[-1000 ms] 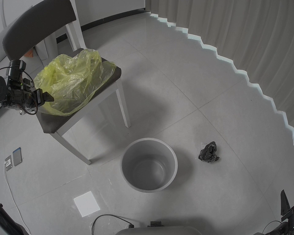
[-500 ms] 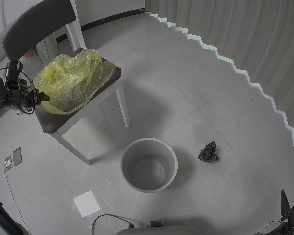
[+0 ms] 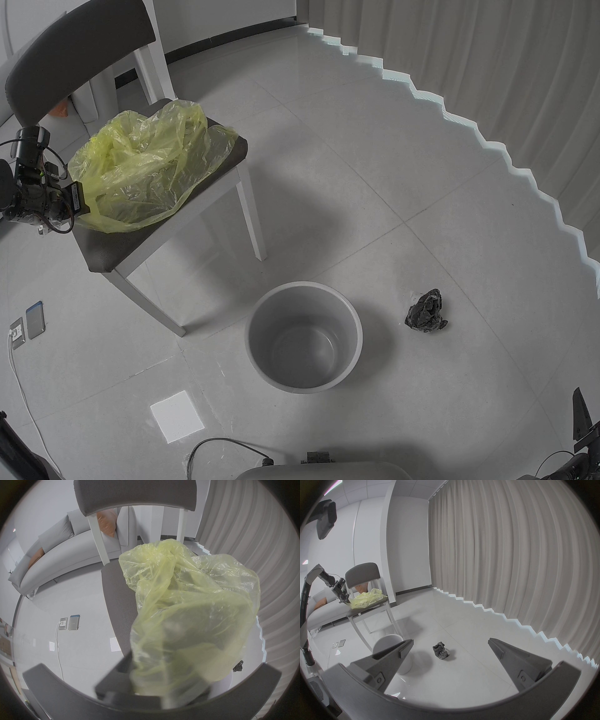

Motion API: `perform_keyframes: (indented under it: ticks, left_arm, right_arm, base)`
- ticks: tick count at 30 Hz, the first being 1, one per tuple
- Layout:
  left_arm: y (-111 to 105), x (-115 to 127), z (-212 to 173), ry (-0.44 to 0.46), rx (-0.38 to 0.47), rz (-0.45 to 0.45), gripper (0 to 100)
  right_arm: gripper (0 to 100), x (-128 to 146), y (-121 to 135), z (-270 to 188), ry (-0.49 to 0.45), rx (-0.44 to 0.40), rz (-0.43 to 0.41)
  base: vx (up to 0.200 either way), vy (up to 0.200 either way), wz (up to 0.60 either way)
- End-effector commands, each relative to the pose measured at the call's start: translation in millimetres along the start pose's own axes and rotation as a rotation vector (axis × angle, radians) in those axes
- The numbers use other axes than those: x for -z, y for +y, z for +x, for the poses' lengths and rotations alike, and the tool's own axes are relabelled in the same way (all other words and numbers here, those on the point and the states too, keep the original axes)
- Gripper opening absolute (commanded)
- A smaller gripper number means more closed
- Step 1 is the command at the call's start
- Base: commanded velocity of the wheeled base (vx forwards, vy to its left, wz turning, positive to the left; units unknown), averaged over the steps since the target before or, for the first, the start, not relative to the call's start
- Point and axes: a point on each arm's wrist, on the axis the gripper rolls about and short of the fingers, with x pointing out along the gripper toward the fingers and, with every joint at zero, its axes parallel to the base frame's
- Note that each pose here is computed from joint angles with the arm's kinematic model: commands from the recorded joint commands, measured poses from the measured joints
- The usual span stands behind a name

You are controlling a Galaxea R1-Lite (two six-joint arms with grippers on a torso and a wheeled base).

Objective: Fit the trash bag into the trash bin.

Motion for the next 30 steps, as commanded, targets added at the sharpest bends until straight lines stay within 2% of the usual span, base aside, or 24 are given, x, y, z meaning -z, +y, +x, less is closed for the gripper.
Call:
perform_keyframes:
  ticks: [1, 9, 17, 19, 21, 22, 27, 28, 29, 30]
  left_arm:
    - [-0.3, -2.8, 2.2, -0.005, 0.001, 0.001, 0]
    - [-0.9, -9.7, -14.3, -0.044, 0.002, 0.003, 0]
    - [-13.4, -8.8, -31.7, -0.059, 0.032, 0.050, 0]
    - [-20.4, -5.5, -32.5, -0.050, 0.043, 0.090, 0]
    - [-24.7, -2.5, -37.6, -0.052, 0.056, 0.140, 0]
    - [-27.3, -0.9, -42.5, -0.061, 0.065, 0.187, 0]
    - [-45.9, -3.8, -65.3, -0.119, 0.131, 0.257, 0]
    - [-51.0, -5.1, -70.9, -0.135, 0.149, 0.261, 0]
    - [-51.0, -5.1, -70.9, -0.135, 0.149, 0.261, 0]
    - [-58.7, -6.4, -81.2, -0.156, 0.177, 0.275, 0]
  right_arm:
    - [100, 5.1, -0.3, -0.3, 0.000, 0.002, 0.000]
    - [100, 5.3, -0.3, -0.3, 0.001, 0.002, -0.005]
    - [100, 5.2, -0.4, -0.3, 0.002, 0.000, 0.001]
    - [100, 1.7, 0.8, -0.7, -0.020, -0.044, 0.000]
    - [100, -12.7, 4.1, -4.8, -0.068, -0.168, -0.001]
    - [100, -39.0, 7.4, -9.5, -0.105, -0.272, -0.002]
    - [100, -111.7, 15.8, 25.6, 0.019, -0.275, 0.014]
    - [100, -119.9, 17.3, 38.5, 0.060, -0.277, 0.024]
    - [100, -119.9, 17.3, 38.5, 0.060, -0.277, 0.024]
    - [100, -129.2, 20.1, 64.6, 0.137, -0.281, 0.047]
  base:
    - [0.000, 0.000, 0.00]
    - [0.000, 0.000, 0.00]
    - [0.000, 0.000, 0.00]
    - [0.000, 0.000, 0.00]
    - [0.000, 0.000, 0.00]
    - [0.000, 0.000, 0.00]
    - [0.000, 0.000, 0.00]
    - [0.000, 0.000, 0.00]
    - [0.000, 0.000, 0.00]
    - [0.000, 0.000, 0.00]
